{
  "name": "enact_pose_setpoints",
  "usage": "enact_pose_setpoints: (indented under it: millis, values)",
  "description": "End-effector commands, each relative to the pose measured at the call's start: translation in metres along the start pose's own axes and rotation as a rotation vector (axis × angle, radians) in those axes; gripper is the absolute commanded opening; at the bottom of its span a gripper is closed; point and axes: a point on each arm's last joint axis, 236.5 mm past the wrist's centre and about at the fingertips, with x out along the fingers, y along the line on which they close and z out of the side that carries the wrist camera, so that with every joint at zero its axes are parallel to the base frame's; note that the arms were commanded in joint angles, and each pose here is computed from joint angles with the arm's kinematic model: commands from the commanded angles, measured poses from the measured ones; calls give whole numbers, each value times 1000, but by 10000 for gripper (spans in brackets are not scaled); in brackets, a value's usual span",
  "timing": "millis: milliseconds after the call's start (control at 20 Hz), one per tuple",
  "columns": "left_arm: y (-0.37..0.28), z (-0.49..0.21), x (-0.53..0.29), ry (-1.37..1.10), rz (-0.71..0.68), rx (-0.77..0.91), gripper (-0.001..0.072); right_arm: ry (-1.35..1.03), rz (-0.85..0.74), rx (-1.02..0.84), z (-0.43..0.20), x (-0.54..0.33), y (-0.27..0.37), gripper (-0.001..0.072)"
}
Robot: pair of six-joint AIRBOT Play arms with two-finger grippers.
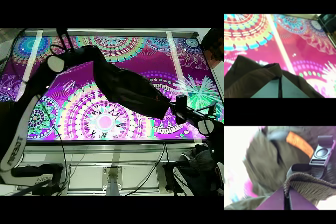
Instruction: Fold the clothes and pants, and hang the long-sleeved shirts on hangers.
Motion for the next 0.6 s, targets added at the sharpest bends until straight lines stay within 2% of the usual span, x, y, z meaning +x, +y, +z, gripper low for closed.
enact_pose_setpoints:
  millis: [0, 150, 400, 550]
  values:
    - [24, -12, 53, -1, 25, -18, 1, -150, 48, 118, 44, -5, 7, 17]
    - [42, -34, 70, 26, 51, -67, 0, -209, 32, 194, 65, -7, -2, 16]
    - [54, -27, 83, -56, 82, -115, 0, -208, 13, 304, 74, 24, -11, 18]
    - [66, -27, 90, -100, 106, -133, 1, -219, 66, 309, 84, 46, 5, 18]
